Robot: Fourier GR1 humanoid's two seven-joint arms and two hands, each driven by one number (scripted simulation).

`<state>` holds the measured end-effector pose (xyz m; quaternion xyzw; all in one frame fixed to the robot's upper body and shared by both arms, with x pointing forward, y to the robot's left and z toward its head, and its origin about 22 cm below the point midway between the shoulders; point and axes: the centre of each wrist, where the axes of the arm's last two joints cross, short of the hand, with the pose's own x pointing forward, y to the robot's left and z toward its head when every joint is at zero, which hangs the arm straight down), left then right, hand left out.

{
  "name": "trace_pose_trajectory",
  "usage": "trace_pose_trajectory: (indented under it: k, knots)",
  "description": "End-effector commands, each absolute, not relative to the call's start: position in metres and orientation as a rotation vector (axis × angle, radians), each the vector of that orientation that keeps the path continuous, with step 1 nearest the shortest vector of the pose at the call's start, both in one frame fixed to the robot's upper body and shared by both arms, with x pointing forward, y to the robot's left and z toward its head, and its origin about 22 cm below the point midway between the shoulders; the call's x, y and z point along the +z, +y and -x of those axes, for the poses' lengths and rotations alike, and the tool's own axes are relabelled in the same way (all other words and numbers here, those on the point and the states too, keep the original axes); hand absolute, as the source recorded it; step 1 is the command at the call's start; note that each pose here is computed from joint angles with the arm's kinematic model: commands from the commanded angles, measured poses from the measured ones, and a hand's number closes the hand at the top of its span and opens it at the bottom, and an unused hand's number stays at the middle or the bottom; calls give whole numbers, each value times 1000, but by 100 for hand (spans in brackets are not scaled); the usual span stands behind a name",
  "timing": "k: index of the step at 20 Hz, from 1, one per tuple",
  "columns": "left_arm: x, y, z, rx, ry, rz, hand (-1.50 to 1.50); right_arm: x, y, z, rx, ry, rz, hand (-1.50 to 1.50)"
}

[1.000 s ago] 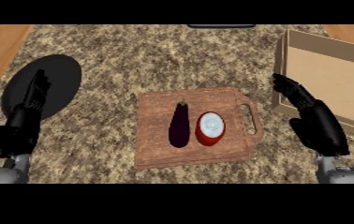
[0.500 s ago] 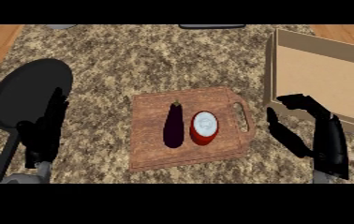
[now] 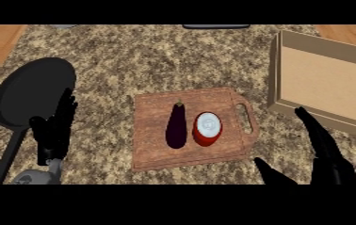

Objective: Pick the can from the cutting board and place it in the cardboard box

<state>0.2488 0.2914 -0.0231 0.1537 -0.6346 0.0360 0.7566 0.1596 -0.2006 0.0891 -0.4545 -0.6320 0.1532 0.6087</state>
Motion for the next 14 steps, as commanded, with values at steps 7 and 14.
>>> trace_pose_trajectory:
  k: [7,14]
  knots:
    - [-25,283,-251,50,-1381,-287,0,160,-145,-139,534,-1158,1037,-150]
    - [-32,268,-250,31,-1377,-289,0,150,-103,-161,615,-997,1007,-150]
